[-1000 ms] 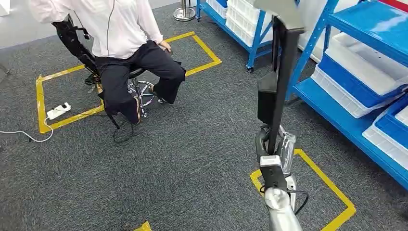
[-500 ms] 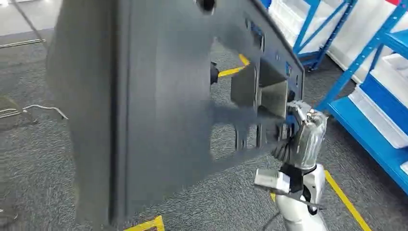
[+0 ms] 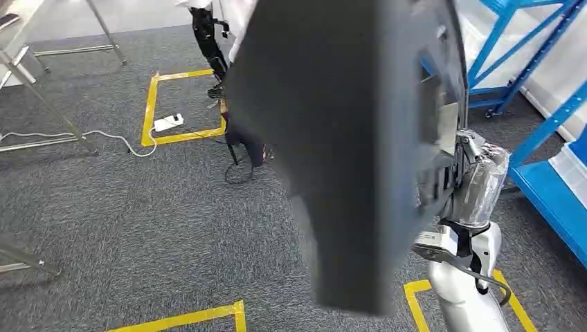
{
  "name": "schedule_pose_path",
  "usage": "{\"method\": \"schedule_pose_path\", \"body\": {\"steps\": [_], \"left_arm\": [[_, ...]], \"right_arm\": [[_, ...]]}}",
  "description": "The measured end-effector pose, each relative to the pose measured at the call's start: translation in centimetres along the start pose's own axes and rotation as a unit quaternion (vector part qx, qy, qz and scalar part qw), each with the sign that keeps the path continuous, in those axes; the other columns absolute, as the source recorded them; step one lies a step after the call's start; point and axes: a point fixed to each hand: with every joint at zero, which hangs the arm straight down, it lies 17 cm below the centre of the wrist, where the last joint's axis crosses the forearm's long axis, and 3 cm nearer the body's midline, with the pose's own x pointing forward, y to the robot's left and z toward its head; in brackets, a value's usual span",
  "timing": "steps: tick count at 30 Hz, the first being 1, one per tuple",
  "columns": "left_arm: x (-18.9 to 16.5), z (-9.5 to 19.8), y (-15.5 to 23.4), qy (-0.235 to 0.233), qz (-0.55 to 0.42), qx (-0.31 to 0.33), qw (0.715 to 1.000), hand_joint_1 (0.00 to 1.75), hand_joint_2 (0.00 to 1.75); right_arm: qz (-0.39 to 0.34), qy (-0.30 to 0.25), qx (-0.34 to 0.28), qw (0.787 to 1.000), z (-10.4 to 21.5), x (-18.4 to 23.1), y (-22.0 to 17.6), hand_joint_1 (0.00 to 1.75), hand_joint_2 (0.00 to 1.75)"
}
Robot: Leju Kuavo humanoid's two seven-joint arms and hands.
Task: Take the parts from the cabinet and place them on the table.
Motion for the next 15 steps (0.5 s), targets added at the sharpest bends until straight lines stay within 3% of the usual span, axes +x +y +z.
{"method": "schedule_pose_path", "body": {"steps": [15], "left_arm": [[0.3, -0.1, 0.1, -0.002, 0.000, 0.002, 1.000, 0.00, 0.00]], "right_arm": [[0.011, 0.009, 0.013, 1.000, 0.9, -1.4, 0.0, 1.75, 1.75]]}}
